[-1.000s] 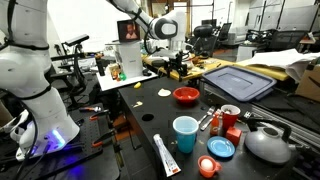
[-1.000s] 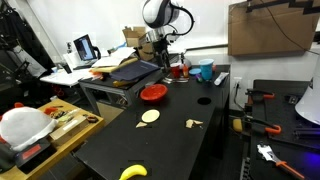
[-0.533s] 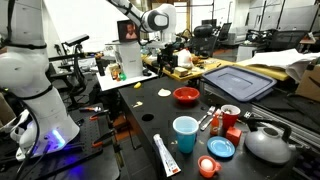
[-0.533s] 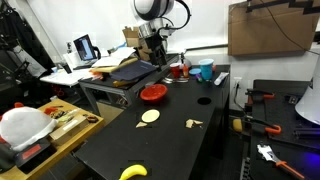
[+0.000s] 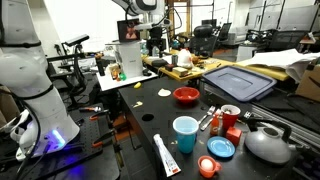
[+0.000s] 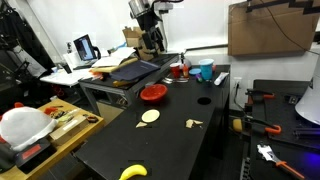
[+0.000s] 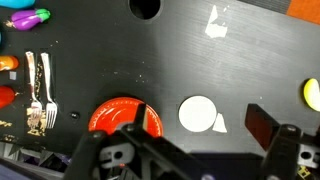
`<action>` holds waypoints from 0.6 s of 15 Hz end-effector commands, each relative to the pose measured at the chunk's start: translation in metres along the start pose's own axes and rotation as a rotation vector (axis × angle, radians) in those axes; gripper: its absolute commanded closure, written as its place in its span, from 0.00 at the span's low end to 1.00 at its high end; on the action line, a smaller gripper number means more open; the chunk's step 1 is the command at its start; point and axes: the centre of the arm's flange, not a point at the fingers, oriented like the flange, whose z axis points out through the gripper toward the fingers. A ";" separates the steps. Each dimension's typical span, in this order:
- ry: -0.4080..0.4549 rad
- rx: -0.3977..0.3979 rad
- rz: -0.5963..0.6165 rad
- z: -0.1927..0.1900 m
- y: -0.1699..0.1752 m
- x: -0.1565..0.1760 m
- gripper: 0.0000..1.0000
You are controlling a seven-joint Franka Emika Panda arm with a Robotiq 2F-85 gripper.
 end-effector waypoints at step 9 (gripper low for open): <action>0.041 0.014 0.012 -0.078 -0.069 -0.003 0.00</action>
